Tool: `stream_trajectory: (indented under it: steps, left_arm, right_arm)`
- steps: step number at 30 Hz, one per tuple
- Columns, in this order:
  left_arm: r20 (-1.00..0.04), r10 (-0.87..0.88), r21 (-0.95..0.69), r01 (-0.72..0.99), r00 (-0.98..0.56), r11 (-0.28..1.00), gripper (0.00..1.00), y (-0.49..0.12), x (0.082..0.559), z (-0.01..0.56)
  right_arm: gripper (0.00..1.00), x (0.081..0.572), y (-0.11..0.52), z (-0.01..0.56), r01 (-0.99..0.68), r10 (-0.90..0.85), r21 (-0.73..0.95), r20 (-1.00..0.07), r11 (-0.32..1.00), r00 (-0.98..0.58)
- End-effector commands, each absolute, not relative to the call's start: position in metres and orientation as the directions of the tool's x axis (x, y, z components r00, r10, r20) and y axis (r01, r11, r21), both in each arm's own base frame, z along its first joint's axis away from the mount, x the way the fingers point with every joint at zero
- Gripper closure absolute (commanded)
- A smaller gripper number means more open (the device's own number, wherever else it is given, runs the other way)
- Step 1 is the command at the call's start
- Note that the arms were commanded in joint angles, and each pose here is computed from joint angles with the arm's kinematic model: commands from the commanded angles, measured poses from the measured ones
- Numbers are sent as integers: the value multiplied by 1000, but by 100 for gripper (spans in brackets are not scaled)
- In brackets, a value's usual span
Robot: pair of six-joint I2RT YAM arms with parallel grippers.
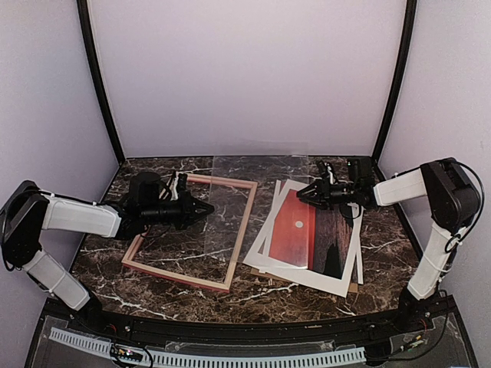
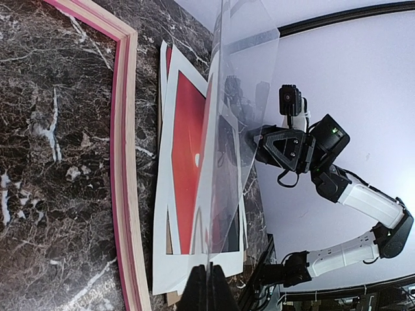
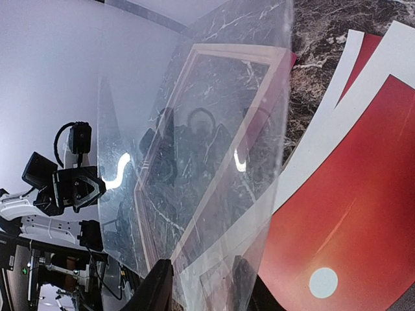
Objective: Put the photo into the frame
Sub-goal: Pass from the left arm to the right
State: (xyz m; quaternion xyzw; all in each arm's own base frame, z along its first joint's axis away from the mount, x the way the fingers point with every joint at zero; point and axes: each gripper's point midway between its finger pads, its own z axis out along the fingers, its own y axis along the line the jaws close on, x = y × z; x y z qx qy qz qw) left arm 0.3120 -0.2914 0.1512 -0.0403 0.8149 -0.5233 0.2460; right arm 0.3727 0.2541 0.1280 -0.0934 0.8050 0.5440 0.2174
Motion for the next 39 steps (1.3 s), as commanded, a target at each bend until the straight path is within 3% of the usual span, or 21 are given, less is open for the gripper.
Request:
stream_trajectory:
  steps: [1, 9, 31, 39]
  left_arm:
    - [-388, -367, -887, 236, -845, 396, 100, -292, 316, 173]
    - [-371, -373, -903, 237, -850, 357, 100, -295, 314, 176]
    - [-337, -385, -932, 248, -859, 263, 100, -300, 310, 183]
    - [-325, -386, -940, 251, -863, 230, 100, -302, 309, 183]
  right_arm:
    - [70, 374, 256, 138, -418, 86, 832, -477, 364, -875]
    - [81, 377, 257, 143, -420, 89, 835, -478, 356, -874]
    - [70, 378, 258, 143, -435, 65, 823, -489, 366, -870]
    - [73, 374, 259, 146, -451, 50, 825, -495, 339, -868]
